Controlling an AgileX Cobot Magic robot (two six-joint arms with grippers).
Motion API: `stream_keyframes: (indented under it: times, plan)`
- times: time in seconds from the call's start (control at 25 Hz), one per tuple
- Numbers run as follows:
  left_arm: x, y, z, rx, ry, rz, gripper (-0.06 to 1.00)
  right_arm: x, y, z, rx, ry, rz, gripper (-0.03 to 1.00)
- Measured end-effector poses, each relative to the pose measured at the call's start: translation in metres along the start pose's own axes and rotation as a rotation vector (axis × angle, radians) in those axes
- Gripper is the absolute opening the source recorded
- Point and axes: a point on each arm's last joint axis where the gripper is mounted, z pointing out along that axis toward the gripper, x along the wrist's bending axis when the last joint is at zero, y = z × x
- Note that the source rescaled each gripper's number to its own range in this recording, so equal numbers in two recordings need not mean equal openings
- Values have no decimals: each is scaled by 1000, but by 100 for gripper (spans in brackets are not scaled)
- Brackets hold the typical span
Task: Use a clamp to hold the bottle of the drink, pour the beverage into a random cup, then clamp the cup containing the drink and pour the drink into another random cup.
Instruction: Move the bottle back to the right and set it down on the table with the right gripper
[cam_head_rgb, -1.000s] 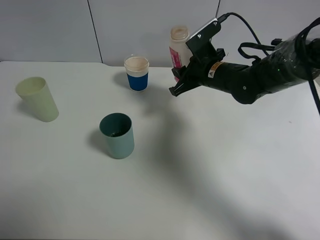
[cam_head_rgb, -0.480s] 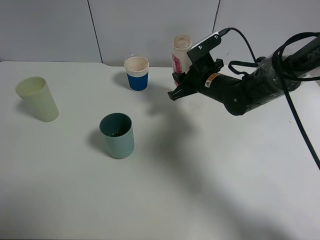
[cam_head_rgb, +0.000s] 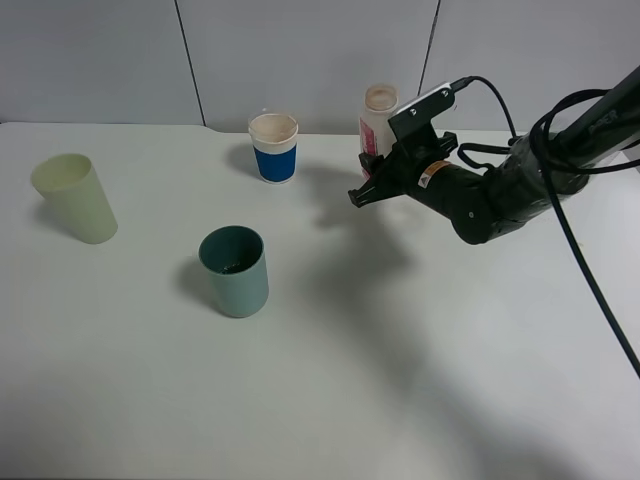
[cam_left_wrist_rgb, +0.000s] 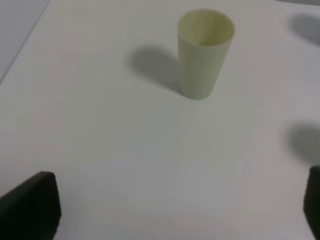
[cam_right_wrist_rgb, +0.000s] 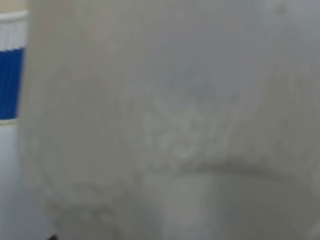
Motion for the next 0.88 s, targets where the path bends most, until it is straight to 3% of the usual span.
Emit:
stream_keyframes:
  times: [0.88]
  plan:
    - [0, 0, 0, 0, 0, 0, 93, -2, -36, 7, -10, -37, 177, 0]
